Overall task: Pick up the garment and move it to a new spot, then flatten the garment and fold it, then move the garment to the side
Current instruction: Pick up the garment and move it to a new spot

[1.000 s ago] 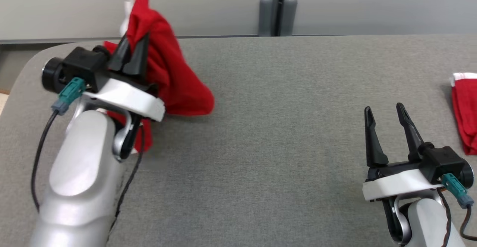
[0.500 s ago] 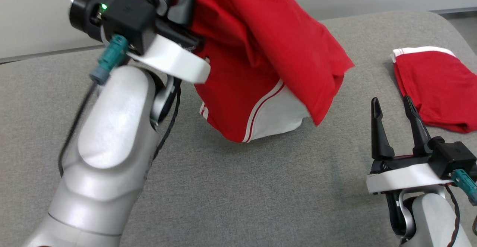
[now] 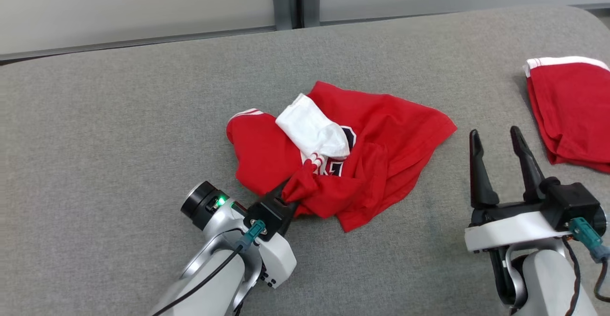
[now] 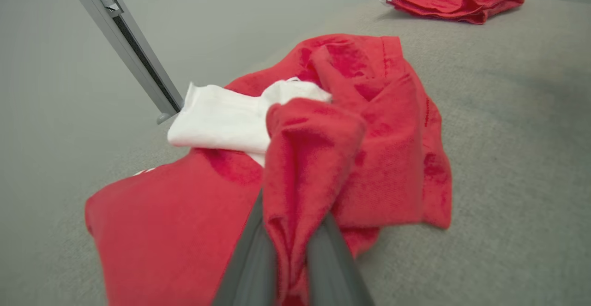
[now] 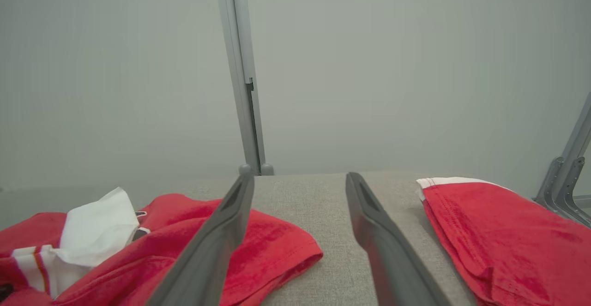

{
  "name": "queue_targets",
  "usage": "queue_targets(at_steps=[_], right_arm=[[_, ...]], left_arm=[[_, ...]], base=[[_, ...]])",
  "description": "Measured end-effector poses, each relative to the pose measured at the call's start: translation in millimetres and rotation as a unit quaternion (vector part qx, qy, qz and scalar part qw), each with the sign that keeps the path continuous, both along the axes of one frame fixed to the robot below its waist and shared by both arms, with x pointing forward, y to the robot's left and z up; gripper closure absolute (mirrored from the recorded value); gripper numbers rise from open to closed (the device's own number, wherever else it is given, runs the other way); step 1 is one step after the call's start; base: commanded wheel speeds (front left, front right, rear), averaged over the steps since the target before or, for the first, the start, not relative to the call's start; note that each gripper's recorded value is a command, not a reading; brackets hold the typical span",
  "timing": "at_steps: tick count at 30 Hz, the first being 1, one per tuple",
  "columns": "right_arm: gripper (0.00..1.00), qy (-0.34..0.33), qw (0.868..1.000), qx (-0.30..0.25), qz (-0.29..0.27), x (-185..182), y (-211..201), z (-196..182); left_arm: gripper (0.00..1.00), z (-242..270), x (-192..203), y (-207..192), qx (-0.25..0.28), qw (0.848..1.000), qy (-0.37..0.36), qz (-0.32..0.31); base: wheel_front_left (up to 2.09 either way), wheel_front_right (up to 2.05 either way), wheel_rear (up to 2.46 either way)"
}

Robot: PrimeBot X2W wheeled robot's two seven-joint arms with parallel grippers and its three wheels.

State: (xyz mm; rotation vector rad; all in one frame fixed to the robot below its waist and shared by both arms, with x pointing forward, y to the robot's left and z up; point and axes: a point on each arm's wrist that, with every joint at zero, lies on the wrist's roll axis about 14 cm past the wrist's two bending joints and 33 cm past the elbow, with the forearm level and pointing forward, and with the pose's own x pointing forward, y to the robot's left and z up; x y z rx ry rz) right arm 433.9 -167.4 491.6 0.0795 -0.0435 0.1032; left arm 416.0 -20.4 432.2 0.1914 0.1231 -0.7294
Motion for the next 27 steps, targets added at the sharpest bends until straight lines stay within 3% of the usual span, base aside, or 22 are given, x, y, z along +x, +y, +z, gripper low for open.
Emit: queue_targets(at_steps=[9,16,21,27], right_arm=[[0.00,-0.009,0.999,-0.007,0.031,-6,23,9],[0.00,0.008,0.998,-0.012,0.065,-14,47,-1],[0.00,0.018,0.996,-0.014,0.085,-20,61,-7],[0.00,0.035,0.994,-0.012,0.100,-25,71,-18]], left_arm=[[0.00,41,7,48,-0.056,0.990,-0.032,0.121],[0.00,93,7,135,-0.125,0.955,-0.093,0.254],[0.00,109,-20,195,-0.133,0.926,-0.130,0.329],[0.00,98,-56,221,-0.151,0.905,-0.119,0.379]], base=[[0.00,0.00,0.00],[0.00,0.00,0.00],[0.00,0.00,0.00],[0.00,0.00,0.00]])
